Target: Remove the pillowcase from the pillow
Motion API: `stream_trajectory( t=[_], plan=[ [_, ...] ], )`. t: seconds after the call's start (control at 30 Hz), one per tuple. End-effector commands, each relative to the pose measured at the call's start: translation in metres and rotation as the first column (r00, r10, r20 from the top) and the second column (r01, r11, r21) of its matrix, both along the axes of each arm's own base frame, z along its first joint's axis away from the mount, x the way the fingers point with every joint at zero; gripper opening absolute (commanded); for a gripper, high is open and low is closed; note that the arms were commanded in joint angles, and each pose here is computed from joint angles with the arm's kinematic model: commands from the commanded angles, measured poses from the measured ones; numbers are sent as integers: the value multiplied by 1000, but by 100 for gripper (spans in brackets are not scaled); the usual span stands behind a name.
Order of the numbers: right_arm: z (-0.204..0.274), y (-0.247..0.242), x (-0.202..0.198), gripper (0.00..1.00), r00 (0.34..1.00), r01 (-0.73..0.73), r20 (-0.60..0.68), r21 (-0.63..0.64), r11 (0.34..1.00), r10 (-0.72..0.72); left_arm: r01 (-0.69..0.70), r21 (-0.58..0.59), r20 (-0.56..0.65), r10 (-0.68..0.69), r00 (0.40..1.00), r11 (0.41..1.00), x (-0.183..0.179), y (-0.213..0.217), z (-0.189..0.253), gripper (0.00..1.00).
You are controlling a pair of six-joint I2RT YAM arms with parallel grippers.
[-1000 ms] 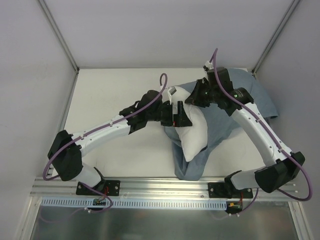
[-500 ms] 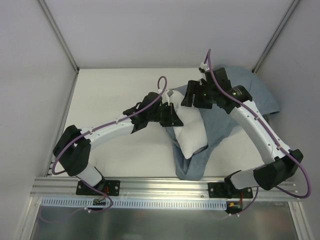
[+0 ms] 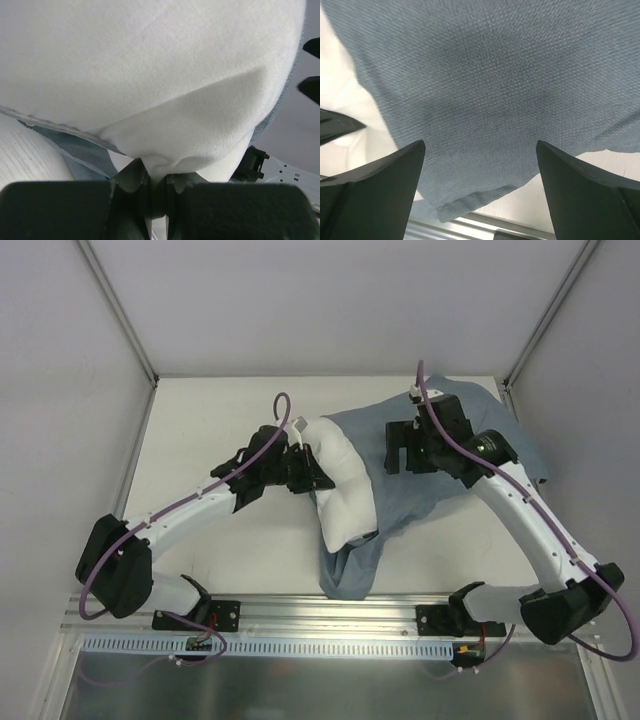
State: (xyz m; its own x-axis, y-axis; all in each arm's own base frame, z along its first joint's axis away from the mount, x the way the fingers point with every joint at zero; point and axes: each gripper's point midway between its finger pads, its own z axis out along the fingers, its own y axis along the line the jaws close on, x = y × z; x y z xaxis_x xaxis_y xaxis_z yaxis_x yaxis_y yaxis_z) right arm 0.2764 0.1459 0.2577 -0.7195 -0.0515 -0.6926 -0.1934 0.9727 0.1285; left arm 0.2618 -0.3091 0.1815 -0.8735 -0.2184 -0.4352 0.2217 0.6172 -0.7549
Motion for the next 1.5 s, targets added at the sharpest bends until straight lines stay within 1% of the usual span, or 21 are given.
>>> stream_trajectory(
  t=[0.0,0.1,0.13,0.17,0.2,0.27,0.43,0.57,0.7,0.8,0.83,0.87,0.93,0.97,1.0,1.07,1.17,1.27,1.37,1.43,1.47],
  plan=[
    [-20,0,8,97,999,-38,-24,-85,996,36,-19,-63,72,23,997,998,8,7,38,0],
    [-37,-3,18,77,998,-29,-56,-149,988,21,-68,-45,63,70,996,997,11,31,41,0],
    [-44,-3,23,60,997,-25,-75,-166,986,12,-94,-40,64,96,993,995,16,41,41,0],
    [-47,-1,27,50,997,-24,-77,-169,985,11,-105,-42,70,107,992,994,17,47,44,0],
    [-50,-1,29,23,996,-18,-84,-173,985,4,-112,-49,77,115,990,993,15,54,49,0],
    [-48,1,35,1,997,0,-81,-171,985,-14,-148,-42,81,151,985,988,19,69,50,0],
    [-24,-17,44,1,988,154,36,-136,979,-151,-246,-50,114,250,962,968,23,111,67,0],
    [-6,-47,43,1,954,291,104,-89,953,-281,-387,-111,122,399,909,915,33,170,95,0],
    [-17,-76,39,1,907,413,83,2,911,-412,-486,-156,105,503,858,860,39,213,108,0],
    [-25,-54,40,1,944,326,38,75,942,-329,-510,-172,72,527,847,843,43,227,105,0],
    [-27,-35,39,1,971,237,13,114,965,-240,-508,-171,63,524,850,844,45,227,103,0],
    [-34,-24,38,1,982,188,-12,110,976,-188,-503,-171,55,518,854,847,45,226,102,0],
    [-37,-18,33,22,992,126,-37,72,989,-124,-501,-166,48,514,856,850,46,226,99,0],
    [-41,-22,33,51,990,132,-47,48,990,-130,-503,-162,51,516,855,849,46,227,98,0],
    [-47,-30,31,68,987,148,-58,16,989,-147,-503,-155,57,516,855,850,46,228,98,0],
    [-55,-59,33,89,968,241,-81,21,970,-239,-510,-139,60,522,851,849,46,230,98,0],
    [-73,-93,24,96,924,363,-167,107,925,-344,-533,-105,59,540,839,840,46,237,94,0],
    [-97,-111,9,98,886,432,-245,128,893,-393,-547,-79,46,552,833,833,47,241,88,0],
    [-127,-119,-12,99,839,493,-341,152,857,-423,-565,-59,45,567,822,823,49,245,85,0],
    [-139,-114,-15,100,833,508,-374,227,831,-407,-569,-49,40,571,820,821,51,247,82,0],
    [-154,-118,-23,99,806,542,-416,232,808,-421,-571,-47,40,572,819,820,51,248,82,0]
  ],
)
